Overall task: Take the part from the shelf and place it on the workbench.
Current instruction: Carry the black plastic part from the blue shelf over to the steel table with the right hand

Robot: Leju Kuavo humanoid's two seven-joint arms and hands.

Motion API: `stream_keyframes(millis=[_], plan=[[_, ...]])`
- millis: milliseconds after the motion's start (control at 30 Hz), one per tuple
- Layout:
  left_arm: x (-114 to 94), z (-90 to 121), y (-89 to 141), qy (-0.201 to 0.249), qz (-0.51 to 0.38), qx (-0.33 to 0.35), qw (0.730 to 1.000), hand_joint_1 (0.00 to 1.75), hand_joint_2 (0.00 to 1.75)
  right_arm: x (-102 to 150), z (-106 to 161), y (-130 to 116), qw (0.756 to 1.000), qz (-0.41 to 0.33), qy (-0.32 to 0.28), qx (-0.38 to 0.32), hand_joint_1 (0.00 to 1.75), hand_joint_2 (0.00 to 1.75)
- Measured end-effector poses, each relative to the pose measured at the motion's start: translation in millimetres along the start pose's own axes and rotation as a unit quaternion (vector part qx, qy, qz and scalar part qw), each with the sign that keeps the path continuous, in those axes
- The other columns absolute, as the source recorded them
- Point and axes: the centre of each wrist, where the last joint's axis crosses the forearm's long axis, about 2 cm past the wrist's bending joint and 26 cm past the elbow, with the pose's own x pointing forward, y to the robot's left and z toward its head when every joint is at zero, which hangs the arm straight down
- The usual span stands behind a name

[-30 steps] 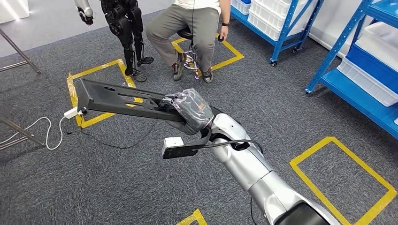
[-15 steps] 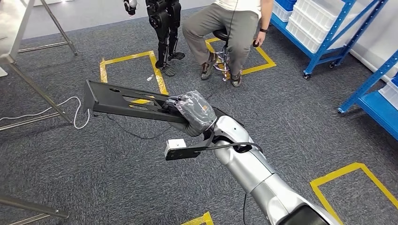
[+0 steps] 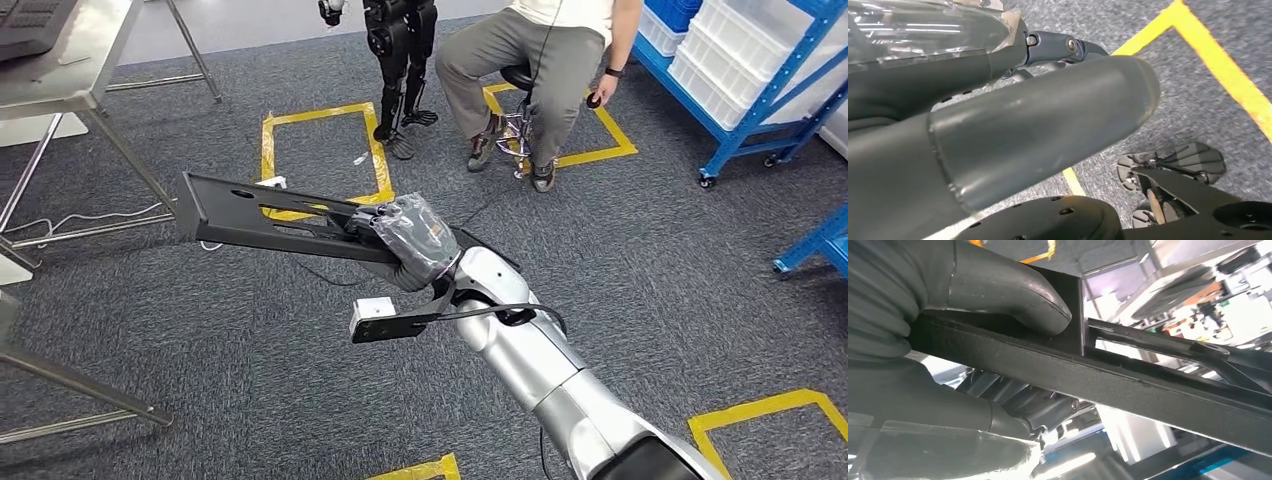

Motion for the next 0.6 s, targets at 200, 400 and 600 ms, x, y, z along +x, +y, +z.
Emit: stream_keyframes(millis=[200, 400, 600], plan=[[2.7, 0.1, -0.5, -0.002, -0.005, -0.001, 1.000, 0.00, 0.00, -1.7, 1.9, -0.8, 1.000, 0.005, 0.003, -0.005, 1.75, 1.75], [5.8, 0.4, -1.4, -0.004, -0.007, -0.002, 1.000, 0.00, 0.00, -6.1, 12.3, 2.6, 1.000, 0.006, 0.013, -0.001, 1.75, 1.75], [5.4, 0.6, -3.2, -0.002, -0.007, -0.004, 1.000, 0.00, 0.00, -7.3, 18.7, 6.6, 1.000, 0.004, 0.018, 0.004, 1.75, 1.75]])
